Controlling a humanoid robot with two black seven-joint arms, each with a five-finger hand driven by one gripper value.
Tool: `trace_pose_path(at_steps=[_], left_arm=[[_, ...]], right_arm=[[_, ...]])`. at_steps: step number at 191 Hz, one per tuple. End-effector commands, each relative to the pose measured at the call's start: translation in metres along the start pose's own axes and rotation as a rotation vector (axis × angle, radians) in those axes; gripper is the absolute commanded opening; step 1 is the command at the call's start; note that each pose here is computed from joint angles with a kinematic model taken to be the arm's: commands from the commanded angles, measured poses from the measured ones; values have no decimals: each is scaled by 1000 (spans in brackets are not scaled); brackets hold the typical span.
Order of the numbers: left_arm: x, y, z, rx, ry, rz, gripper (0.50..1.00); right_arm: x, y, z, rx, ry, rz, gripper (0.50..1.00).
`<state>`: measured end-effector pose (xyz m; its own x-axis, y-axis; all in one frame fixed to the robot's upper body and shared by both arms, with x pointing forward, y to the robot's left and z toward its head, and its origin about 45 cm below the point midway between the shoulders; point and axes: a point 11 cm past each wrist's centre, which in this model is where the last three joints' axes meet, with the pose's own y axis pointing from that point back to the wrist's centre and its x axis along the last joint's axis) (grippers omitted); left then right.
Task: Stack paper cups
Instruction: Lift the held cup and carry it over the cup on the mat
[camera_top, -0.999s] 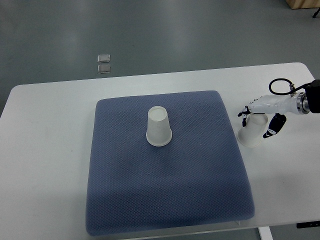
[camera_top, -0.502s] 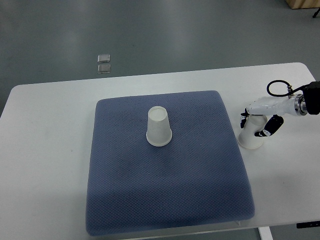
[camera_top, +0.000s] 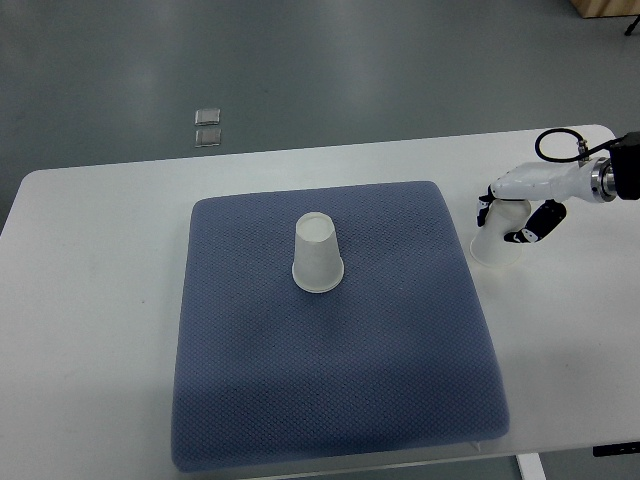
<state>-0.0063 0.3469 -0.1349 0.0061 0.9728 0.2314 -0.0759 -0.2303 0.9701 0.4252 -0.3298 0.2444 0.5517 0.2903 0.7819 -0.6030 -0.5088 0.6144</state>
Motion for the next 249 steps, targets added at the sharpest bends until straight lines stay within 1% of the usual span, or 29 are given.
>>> trace_pose_path(at_steps=[1, 40, 80, 89, 106, 150, 174, 207, 249], left_arm=[[0, 0, 0, 0, 0, 0, 1000], [0, 0, 0, 0, 0, 0, 1000], [0, 0, 0, 0, 0, 0, 1000], [0, 0, 0, 0, 0, -1, 1000], [0, 0, 0, 0, 0, 0, 1000], [0, 0, 0, 0, 0, 0, 1000], [0, 0, 0, 0, 0, 0, 1000], [0, 0, 0, 0, 0, 0, 1000], [0, 0, 0, 0, 0, 0, 1000]], right_arm=[[20, 3, -3, 8, 3, 40, 599], [63, 7, -24, 61, 17, 80, 599], [103, 6, -68, 181, 25, 122, 601], [112, 2, -84, 218, 33, 124, 601], [118, -9, -106, 269, 49, 115, 601], [127, -33, -149, 355, 94, 89, 601], [132, -40, -161, 373, 113, 83, 601], [142, -40, -173, 390, 136, 85, 603], [139, -48, -185, 413, 146, 60, 603]])
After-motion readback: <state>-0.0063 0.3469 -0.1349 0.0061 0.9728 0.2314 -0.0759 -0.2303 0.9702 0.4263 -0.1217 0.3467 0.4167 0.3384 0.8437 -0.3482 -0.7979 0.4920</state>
